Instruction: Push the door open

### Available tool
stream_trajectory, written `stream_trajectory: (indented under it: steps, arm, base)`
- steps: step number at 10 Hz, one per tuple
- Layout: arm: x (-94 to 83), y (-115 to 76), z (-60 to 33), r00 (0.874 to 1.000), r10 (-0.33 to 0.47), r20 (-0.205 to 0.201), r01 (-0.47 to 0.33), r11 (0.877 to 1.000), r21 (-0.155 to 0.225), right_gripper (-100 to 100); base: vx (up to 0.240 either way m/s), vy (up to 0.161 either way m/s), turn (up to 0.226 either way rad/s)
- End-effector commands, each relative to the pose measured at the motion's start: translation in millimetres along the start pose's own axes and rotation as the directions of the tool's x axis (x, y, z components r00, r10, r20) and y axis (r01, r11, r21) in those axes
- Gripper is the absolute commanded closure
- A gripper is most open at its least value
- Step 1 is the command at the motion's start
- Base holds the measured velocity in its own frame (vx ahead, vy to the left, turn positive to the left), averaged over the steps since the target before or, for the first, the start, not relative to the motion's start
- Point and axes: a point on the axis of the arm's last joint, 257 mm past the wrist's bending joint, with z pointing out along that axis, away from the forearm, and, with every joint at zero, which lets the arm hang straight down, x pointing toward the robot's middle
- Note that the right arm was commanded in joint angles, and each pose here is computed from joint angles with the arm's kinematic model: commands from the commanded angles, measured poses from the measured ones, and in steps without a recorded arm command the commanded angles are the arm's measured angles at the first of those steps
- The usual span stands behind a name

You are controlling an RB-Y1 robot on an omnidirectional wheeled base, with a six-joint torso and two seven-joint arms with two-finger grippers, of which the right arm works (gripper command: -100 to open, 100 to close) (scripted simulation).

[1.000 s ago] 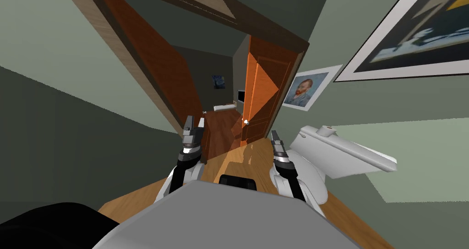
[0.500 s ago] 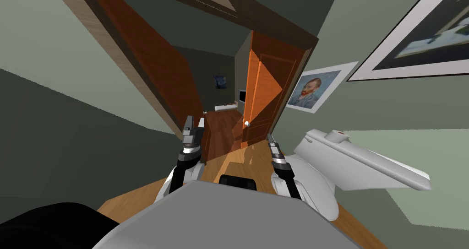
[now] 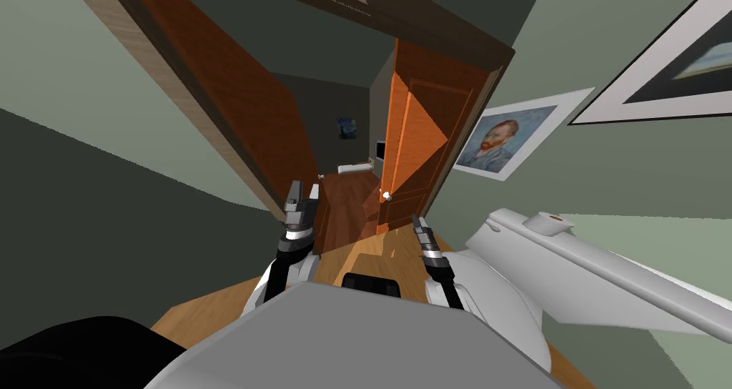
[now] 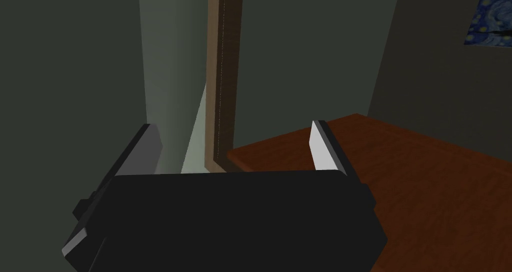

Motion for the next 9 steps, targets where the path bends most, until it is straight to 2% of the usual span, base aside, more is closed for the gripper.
stream_trajectory:
  steps: [1,5,9]
  arm:
    - [10.7,-6.4,-4.8,0.998,-0.055,-0.024,0.055,0.998,0.011,-100]
    - [38.3,-26.5,-18.6,0.981,-0.175,-0.088,0.178,0.983,0.032,-100]
    - [65.6,-43.8,-34.0,0.947,-0.282,-0.153,0.29,0.956,0.038,-100]
  base:
    - [0.09,-0.05,0.069]
    - [0.095,-0.056,0.075]
    - [0.088,-0.054,0.073]
